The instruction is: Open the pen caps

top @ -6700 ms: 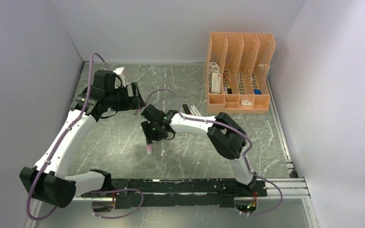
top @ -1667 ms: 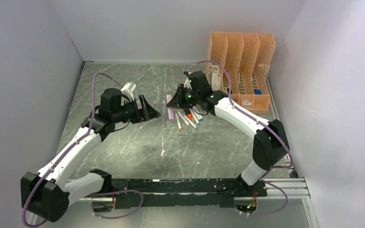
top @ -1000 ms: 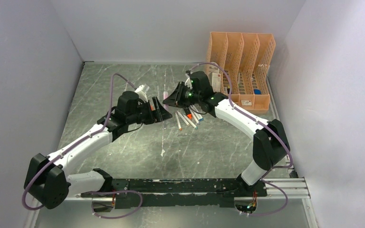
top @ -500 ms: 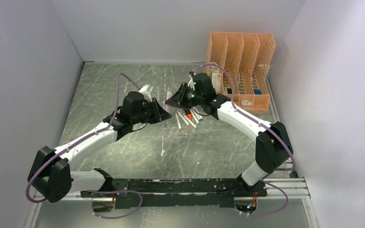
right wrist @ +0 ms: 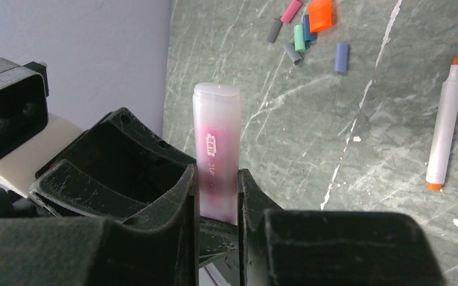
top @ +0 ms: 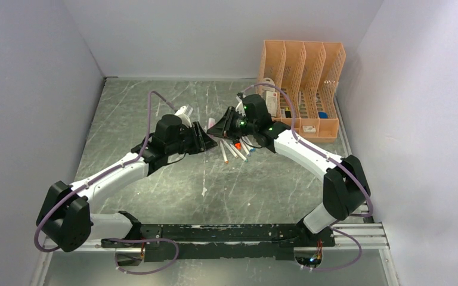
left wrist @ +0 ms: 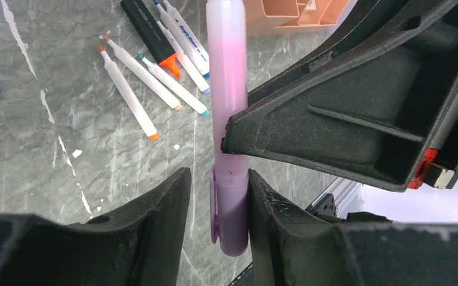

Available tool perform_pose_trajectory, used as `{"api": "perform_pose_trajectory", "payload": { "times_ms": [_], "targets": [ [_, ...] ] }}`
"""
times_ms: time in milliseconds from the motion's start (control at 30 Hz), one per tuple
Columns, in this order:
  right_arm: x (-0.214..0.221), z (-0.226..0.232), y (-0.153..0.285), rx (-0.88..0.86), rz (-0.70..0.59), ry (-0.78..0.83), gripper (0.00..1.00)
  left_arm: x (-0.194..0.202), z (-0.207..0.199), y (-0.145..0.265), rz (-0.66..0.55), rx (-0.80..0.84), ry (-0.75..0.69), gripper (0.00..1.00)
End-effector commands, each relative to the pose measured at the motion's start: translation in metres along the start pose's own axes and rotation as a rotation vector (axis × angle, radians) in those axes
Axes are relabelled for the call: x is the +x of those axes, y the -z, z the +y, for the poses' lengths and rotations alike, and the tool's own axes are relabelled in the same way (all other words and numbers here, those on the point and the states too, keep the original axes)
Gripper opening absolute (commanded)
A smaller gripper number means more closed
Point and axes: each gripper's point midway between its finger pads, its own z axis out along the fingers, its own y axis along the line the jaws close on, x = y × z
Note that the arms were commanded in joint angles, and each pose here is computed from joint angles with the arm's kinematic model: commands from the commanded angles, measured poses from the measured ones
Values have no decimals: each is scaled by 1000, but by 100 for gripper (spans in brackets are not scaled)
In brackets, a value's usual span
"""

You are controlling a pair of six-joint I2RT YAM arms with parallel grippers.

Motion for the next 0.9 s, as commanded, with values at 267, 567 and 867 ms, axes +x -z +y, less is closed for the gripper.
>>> {"api": "perform_pose_trajectory", "payload": {
  "times_ms": [267, 567, 867],
  "targets": [
    [0, 14, 9, -57, -7, -3, 0, -12, -13, -5, -62, 14, -68, 33],
    [2, 9, 21, -84, 6, 17, 40, 9, -46, 7, 52, 213, -108, 7],
    [15, 19, 62, -341, -8, -8, 43, 30, -101, 59, 122, 609, -2, 8]
  ]
}}
